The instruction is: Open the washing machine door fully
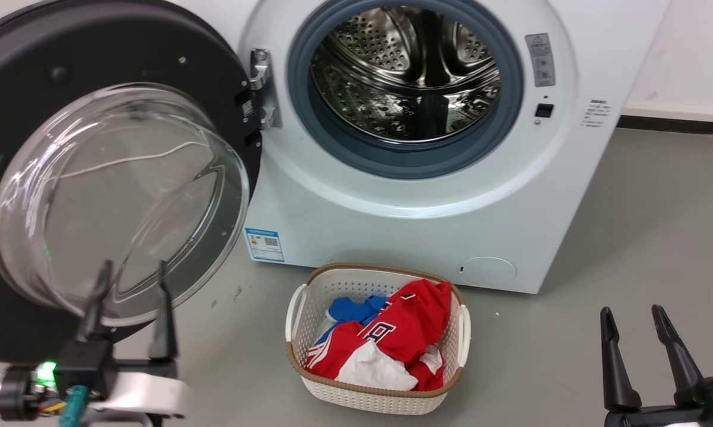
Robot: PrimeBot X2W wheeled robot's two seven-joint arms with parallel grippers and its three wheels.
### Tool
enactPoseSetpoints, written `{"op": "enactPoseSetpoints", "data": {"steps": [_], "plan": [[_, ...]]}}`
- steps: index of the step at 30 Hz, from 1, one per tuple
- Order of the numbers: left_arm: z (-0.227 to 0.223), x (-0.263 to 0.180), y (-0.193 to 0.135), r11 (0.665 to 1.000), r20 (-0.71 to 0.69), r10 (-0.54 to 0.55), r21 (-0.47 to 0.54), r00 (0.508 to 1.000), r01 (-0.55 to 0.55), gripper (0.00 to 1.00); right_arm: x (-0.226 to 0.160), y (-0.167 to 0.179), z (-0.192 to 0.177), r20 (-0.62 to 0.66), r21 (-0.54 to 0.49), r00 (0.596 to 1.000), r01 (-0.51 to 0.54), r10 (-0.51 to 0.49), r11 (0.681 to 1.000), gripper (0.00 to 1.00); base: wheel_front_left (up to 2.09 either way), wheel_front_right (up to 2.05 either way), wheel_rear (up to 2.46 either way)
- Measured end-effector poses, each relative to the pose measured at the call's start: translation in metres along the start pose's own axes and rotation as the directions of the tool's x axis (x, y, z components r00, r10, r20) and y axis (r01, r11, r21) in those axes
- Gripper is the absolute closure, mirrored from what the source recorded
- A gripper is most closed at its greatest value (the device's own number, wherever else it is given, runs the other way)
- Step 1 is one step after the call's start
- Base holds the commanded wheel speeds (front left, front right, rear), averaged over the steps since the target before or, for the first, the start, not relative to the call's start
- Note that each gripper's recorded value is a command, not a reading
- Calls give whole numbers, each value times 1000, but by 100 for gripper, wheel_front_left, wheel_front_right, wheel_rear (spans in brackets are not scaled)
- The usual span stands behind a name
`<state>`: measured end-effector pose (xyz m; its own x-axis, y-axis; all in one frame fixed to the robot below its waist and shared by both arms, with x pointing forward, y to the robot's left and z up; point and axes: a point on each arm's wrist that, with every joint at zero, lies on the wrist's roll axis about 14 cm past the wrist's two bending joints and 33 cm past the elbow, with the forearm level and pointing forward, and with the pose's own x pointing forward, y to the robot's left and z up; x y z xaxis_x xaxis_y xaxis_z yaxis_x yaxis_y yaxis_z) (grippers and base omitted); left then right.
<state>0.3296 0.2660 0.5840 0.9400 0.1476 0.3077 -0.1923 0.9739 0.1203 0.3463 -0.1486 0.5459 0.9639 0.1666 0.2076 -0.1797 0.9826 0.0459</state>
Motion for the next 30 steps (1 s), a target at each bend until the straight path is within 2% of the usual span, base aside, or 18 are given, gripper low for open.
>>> {"op": "enactPoseSetpoints", "data": {"steps": [6,19,30], "plan": [[-7,-6,-32,996,-21,-50,-79,999,48,0,-7,-11,10,26,-19,999,36,-36,999,0,0,0,0],[-23,-20,-72,987,-82,-122,-111,989,113,0,-22,-23,6,7,-20,997,82,-82,996,0,0,0,0],[-43,-30,-89,976,-148,-169,-165,974,144,0,-30,-26,0,-18,-3,995,98,-98,995,0,0,0,0]]}}
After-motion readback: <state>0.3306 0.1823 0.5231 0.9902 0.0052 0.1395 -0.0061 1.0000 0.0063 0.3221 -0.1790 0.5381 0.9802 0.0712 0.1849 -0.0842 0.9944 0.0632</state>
